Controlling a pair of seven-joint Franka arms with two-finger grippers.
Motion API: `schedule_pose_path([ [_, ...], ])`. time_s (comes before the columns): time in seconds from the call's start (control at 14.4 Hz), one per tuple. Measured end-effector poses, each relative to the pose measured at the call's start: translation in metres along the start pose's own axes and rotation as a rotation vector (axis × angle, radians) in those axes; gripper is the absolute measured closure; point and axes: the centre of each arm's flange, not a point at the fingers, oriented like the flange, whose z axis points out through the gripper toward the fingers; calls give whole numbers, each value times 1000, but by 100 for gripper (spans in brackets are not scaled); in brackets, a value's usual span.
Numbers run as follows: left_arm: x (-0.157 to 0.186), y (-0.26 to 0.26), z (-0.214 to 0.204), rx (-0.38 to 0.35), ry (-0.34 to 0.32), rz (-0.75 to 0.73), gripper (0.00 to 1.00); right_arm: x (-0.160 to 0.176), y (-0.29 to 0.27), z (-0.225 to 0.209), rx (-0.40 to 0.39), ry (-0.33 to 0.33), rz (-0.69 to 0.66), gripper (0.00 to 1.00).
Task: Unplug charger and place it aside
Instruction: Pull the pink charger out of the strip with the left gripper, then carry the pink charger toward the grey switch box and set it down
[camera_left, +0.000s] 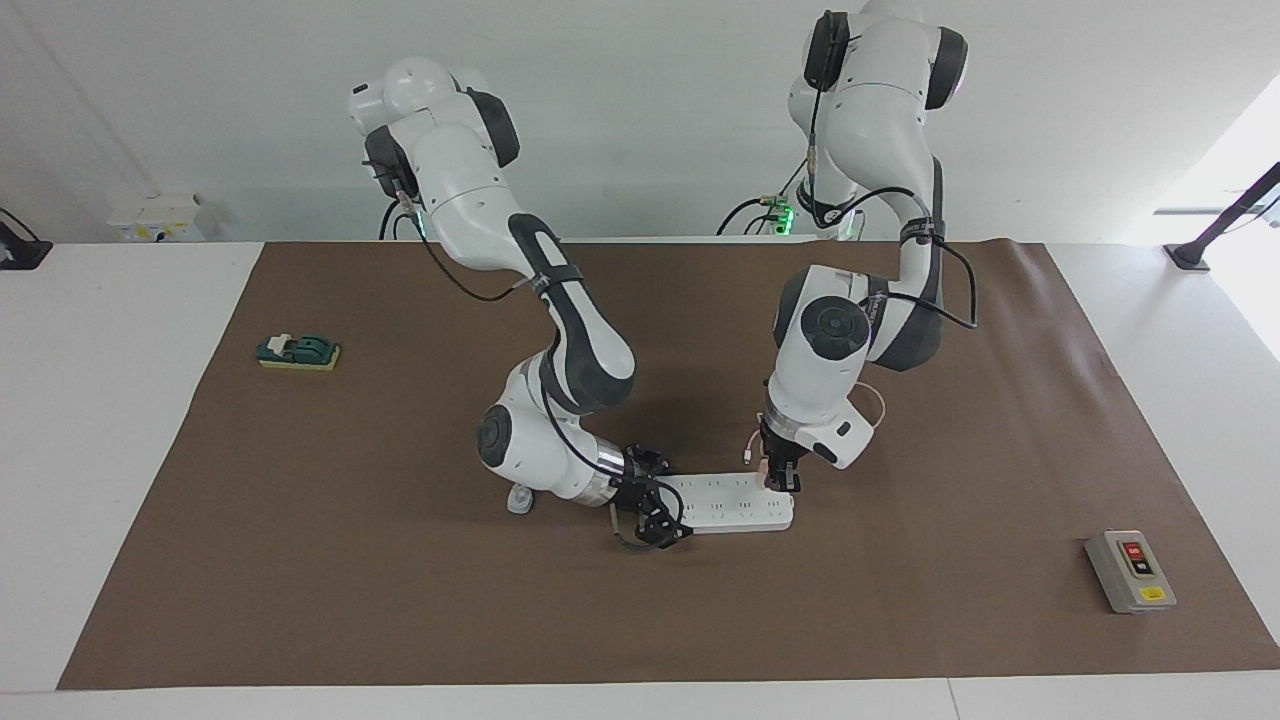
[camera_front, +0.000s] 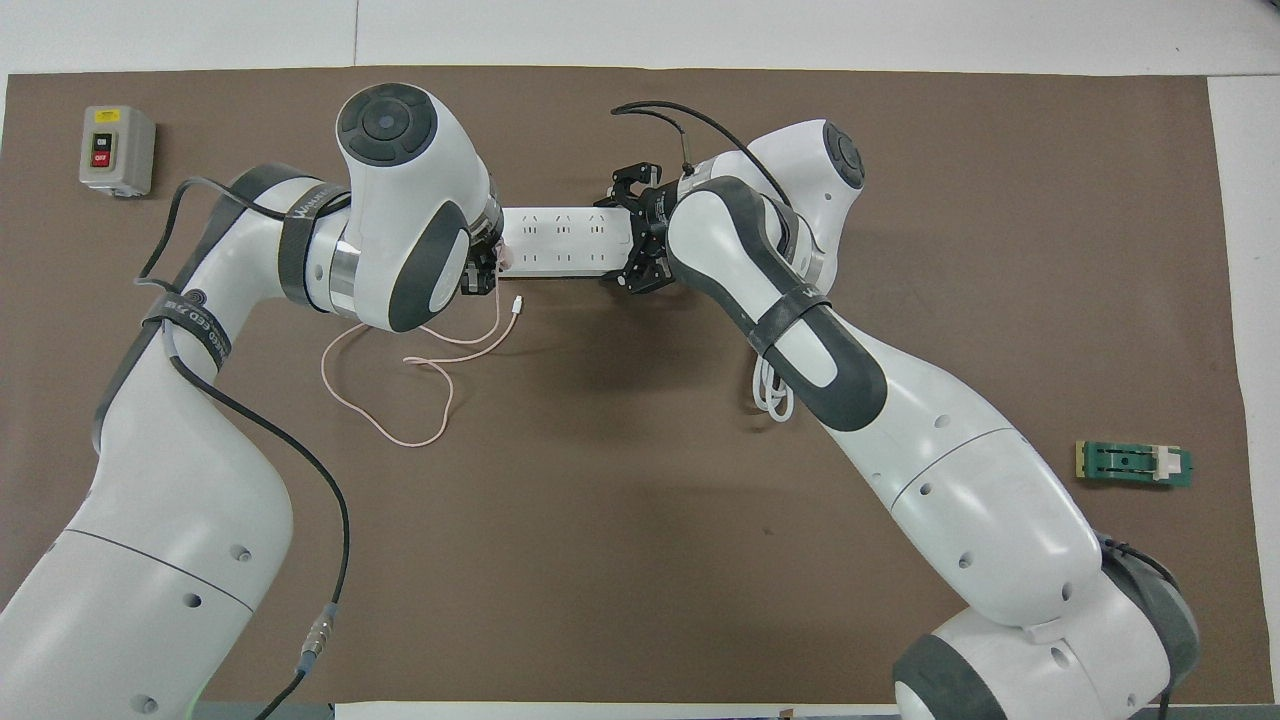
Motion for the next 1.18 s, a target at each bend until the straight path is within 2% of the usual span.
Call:
schedule_pose_path([
  [0.21,3,1,-16,-4,-1,2,68,0,0,0,1,-1,2,4],
  [0.49,21,-4,-80,-27,-1,-2,68,0,0,0,1,-1,2,4],
  [0.7,34,-7,-100,-31,6,64,68,0,0,0,1,-1,2,4],
  [0.97,70,-5,-133,-52,13,340,68,0,0,0,1,-1,2,4],
  [1.18,128,-10,-175,-57,28,663,68,0,0,0,2,-1,2,4],
])
